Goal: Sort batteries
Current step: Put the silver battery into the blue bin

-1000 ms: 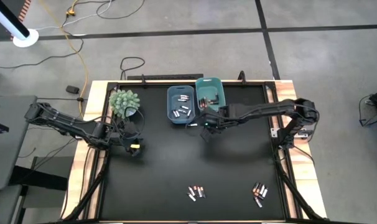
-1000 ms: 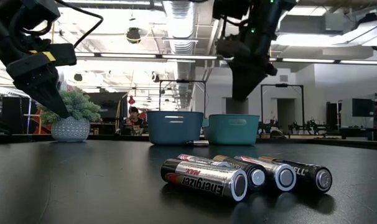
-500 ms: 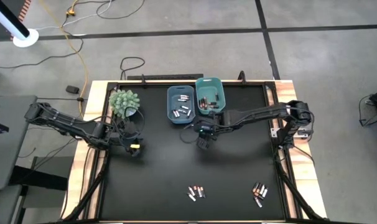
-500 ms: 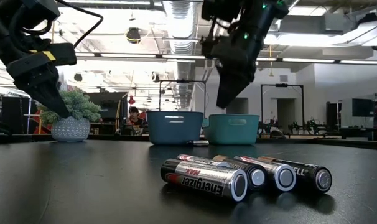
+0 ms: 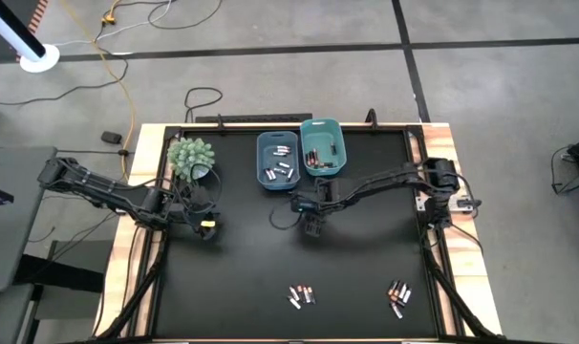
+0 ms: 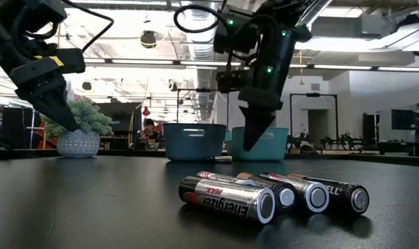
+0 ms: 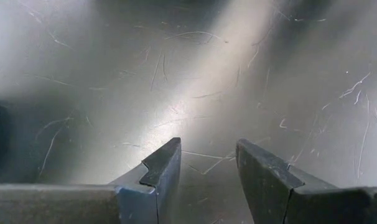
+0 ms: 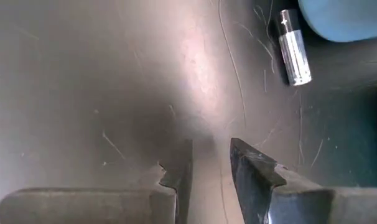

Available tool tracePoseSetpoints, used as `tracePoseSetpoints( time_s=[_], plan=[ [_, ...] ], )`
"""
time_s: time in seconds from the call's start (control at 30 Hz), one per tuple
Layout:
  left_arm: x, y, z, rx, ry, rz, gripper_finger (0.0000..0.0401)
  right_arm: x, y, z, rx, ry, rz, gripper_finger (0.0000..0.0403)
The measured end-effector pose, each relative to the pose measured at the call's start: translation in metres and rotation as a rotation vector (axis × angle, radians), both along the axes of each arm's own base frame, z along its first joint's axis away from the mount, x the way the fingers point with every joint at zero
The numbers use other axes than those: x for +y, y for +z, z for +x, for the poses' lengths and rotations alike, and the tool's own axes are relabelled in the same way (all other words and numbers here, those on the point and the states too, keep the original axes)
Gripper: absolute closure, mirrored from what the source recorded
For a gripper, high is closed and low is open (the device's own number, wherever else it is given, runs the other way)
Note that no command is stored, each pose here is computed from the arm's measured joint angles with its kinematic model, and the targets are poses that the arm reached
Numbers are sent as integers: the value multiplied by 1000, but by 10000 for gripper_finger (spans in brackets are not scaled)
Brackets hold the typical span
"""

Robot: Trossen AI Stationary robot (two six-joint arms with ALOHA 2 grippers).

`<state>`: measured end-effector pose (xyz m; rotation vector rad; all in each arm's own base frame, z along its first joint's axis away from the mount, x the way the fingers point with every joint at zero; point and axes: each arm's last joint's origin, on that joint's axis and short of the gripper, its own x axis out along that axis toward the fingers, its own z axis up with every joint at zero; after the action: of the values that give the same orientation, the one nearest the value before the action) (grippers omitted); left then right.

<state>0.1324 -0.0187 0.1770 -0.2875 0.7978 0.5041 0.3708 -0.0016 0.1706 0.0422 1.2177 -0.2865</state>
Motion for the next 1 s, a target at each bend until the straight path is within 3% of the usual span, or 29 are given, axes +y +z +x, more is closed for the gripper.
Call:
tracePoseSetpoints(
  time_s=[0.17, 0.5, 0.73, 1.0],
  plan=[
    [0, 0, 0, 0, 0, 0, 253, -1, 3, -1, -7, 6, -3, 261],
    [0, 0, 0, 0, 0, 0, 253, -14, 4, 4, -52, -7, -32, 142],
    [0, 0, 0, -15, 34, -27, 253, -31, 4, 23, -230, -45, -48, 134],
    [0, 0, 0, -15, 39, -31, 253, -47, -21, 27, -202, -159, -18, 134]
  ],
)
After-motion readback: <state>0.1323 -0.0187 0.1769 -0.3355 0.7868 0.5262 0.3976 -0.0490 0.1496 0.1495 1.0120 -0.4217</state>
